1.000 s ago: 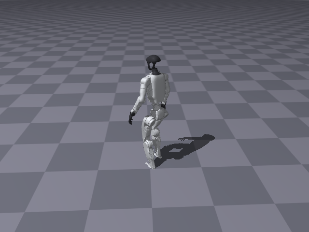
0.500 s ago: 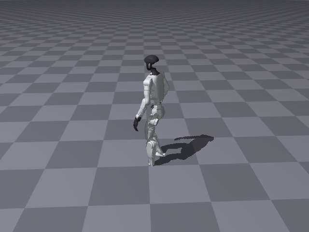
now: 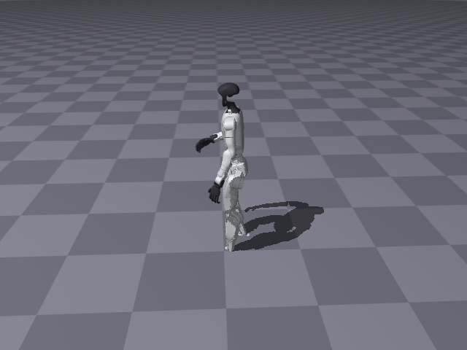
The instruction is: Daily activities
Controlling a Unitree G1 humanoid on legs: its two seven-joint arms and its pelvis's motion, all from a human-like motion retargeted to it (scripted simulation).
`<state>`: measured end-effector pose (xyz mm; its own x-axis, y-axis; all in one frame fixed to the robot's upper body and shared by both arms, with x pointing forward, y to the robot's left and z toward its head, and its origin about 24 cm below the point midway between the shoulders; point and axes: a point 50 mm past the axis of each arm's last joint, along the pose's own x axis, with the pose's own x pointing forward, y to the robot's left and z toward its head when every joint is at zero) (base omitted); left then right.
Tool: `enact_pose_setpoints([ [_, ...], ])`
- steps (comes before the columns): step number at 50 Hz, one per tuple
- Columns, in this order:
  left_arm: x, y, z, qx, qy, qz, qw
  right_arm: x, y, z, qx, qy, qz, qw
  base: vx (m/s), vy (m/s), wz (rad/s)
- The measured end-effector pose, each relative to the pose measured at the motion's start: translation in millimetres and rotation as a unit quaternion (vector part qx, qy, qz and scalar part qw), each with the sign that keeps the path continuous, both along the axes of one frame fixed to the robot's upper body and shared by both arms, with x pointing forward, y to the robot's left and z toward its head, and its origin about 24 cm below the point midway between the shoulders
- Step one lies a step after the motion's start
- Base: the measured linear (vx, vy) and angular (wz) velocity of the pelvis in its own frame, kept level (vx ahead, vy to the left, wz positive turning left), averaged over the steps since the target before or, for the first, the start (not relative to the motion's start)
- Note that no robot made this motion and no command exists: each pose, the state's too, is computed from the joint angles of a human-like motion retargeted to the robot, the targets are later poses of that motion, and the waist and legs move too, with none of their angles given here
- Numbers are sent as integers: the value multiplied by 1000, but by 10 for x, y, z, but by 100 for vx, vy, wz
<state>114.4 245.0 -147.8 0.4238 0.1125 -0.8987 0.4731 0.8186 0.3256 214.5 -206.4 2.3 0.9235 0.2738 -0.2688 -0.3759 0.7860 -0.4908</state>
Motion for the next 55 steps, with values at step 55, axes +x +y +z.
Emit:
enact_pose_setpoints([
  [55, -234, 158, -13, 69, 2, 3, 998, 233, 368, 1054, -70, -276, 103, 953, 1, 0, 41],
])
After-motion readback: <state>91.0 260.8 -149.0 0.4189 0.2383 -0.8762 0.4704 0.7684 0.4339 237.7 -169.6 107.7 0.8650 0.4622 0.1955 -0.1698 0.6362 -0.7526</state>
